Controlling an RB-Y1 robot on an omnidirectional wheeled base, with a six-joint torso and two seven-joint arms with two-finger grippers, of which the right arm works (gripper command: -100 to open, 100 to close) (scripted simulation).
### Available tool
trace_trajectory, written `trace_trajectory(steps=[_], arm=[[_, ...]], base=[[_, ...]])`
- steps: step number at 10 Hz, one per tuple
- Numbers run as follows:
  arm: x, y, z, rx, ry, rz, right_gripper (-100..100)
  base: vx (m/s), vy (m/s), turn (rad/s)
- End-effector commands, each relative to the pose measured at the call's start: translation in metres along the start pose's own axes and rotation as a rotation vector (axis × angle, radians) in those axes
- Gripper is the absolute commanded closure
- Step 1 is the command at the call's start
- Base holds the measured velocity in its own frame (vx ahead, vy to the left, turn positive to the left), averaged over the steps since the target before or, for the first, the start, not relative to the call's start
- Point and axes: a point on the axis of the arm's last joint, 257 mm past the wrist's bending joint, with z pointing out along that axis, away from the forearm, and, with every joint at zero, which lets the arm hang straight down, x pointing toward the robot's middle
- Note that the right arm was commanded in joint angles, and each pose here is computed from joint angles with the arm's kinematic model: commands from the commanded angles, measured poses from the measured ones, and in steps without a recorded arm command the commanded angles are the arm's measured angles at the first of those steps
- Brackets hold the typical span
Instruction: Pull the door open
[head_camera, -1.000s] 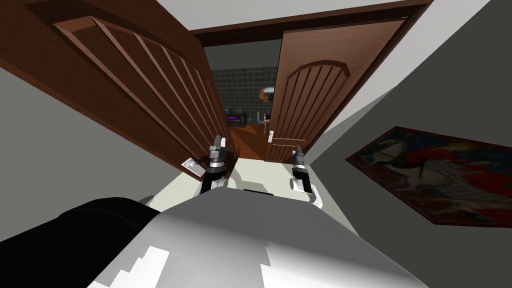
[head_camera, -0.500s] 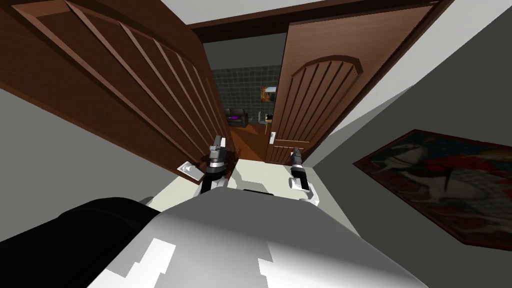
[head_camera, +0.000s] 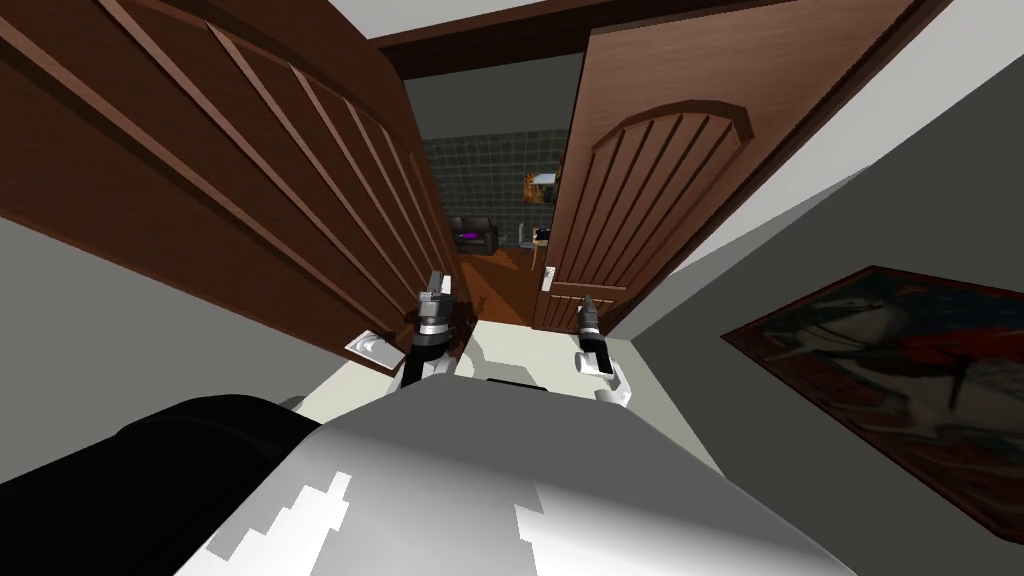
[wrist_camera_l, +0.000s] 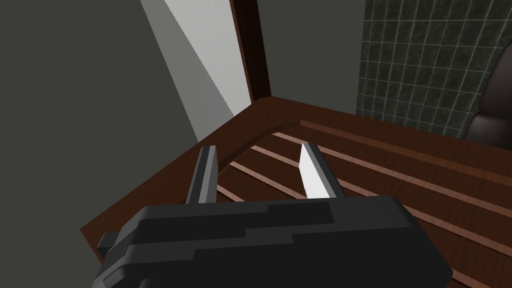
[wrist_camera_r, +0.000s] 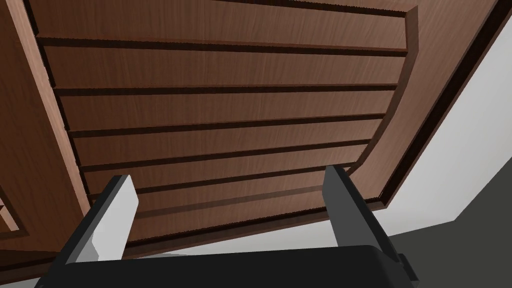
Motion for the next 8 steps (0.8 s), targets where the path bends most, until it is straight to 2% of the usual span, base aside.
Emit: trace_trajectory(steps=[1,8], arm=[[0.004,-0.017,0.0022,0.036,0.003,0.015,-100],[0.014,-0.058,0.01,0.125,0.009,0.055,-100]], base=[[0.129,0.031,0.054],[0.112,0.013,0.031]])
